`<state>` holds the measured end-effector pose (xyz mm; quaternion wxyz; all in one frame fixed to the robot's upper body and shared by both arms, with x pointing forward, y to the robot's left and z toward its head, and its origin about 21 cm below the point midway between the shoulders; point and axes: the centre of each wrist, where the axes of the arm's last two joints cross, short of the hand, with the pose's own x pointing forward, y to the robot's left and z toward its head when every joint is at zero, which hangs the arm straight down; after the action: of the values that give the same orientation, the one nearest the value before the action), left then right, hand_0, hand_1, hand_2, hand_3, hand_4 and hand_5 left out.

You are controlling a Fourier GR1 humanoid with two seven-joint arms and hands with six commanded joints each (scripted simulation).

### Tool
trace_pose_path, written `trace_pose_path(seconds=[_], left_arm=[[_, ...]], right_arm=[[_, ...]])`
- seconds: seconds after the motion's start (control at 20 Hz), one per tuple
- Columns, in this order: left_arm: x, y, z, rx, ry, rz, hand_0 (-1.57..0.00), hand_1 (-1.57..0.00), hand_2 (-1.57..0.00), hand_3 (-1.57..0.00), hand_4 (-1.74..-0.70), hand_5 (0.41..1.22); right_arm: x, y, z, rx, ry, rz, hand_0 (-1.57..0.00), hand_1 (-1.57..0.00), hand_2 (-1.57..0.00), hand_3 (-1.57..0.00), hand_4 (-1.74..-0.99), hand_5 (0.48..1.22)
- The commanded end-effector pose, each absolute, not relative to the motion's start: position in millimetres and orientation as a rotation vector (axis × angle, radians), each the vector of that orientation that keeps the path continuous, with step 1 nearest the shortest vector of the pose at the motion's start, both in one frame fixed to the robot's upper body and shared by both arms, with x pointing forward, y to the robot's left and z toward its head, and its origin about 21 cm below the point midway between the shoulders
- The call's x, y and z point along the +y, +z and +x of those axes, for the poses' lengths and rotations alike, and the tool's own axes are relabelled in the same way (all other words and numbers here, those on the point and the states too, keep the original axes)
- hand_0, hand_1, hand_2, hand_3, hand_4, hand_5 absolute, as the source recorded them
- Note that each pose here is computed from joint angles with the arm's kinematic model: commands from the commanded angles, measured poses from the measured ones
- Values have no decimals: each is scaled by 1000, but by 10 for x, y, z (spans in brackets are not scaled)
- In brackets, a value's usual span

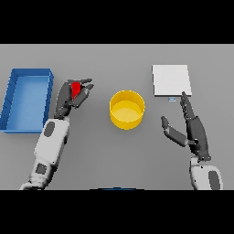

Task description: Pick up the red beaker and tilt it to pour out 1 green nut into yellow bowl. Pick up the yellow bowl and place it on the metallic measuring scale.

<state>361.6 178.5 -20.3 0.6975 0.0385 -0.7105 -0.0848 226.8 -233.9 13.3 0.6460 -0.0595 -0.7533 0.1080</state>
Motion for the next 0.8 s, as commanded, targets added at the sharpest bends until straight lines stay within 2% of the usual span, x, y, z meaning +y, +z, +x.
trace_pose_path(seconds=[0.0, 0.3, 0.5, 0.75], left_arm=[[1804, -158, 3648, -1591, -187, 92, -1475, -1478, -1479, -1478, -1645, 1112], [1799, 188, 3654, -1699, -240, 150, -1546, -1546, -1547, -1547, -1716, 1097], [1690, 509, 3686, -1696, -557, 249, -1561, -1561, -1561, -1561, -1731, 1119], [1584, 596, 3662, -1663, -747, 306, -1563, -1563, -1563, -1563, -1733, 1114]], right_arm=[[-2333, 108, 2256, -1709, 250, -136, 1, 1, 1, 1, -1281, 676], [-2288, 101, 2195, -1735, 277, -156, 1, 1, 1, 1, -1250, 672], [-2333, 129, 2193, -1720, 290, -195, 1, 1, 1, 1, -1245, 688], [-2261, 174, 2173, -1718, 290, -193, 1, 1, 1, 1, -1243, 705]])
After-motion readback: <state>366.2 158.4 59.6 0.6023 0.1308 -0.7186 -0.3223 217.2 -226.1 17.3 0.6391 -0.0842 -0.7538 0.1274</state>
